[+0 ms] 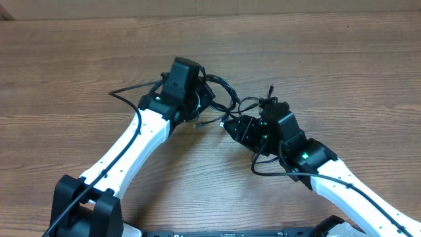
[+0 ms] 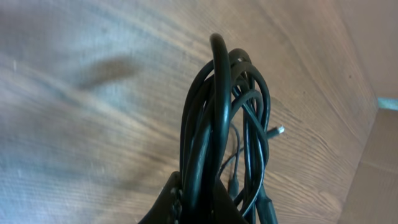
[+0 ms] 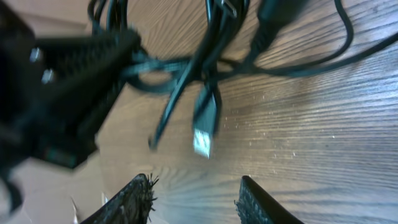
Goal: Untangle cables
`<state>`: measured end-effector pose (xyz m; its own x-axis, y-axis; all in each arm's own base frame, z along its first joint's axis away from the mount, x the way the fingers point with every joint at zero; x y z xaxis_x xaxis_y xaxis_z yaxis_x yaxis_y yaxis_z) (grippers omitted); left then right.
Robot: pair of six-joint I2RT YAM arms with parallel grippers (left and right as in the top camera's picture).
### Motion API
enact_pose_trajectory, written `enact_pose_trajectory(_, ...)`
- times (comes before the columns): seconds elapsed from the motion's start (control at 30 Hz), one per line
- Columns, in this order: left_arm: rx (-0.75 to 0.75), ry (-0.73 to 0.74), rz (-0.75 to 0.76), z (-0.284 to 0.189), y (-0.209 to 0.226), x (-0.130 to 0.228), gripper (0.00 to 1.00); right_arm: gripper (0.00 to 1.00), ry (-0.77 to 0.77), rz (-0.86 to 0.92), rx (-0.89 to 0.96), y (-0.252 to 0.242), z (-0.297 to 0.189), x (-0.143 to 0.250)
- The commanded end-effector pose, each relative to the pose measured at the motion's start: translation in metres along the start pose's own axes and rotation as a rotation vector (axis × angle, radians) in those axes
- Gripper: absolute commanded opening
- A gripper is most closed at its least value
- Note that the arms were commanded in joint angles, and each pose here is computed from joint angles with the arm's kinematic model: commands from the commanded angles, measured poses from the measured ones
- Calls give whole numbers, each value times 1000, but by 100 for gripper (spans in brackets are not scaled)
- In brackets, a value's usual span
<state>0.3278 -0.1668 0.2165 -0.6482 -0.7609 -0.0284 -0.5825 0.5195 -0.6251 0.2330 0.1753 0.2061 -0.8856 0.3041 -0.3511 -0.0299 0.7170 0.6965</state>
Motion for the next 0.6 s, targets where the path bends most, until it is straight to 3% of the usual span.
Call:
enact_pose_trajectory(0.0, 28, -5, -84, -8, -11, 11, 4, 41, -5, 89, -2, 5, 10, -4)
enact_pose_trajectory(0.13, 16, -23, -72, -8, -11, 16, 4, 36, 30, 90, -30, 6, 22, -2)
enact_pose_trajectory(0.37, 11, -8, -90, -7, -10, 19, 4, 34, 9, 305, 11, 0, 26, -3)
enact_pose_trajectory(0.57, -8, 2, -92, -7, -8, 20, 4, 35, 3, 385, -3, 2, 26, -4)
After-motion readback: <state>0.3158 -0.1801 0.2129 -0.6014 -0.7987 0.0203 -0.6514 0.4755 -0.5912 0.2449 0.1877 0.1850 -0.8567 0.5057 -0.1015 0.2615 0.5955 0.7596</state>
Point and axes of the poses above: each gripper's point midway between its finger pads, its own z axis out along the fingers, its own y axis along the line the jaws close on, x = y × z, the point moved 10 cm from there along -z, back along the fingers, and after that the axes turned 13 degrees about -z, right-handed, at the moved point
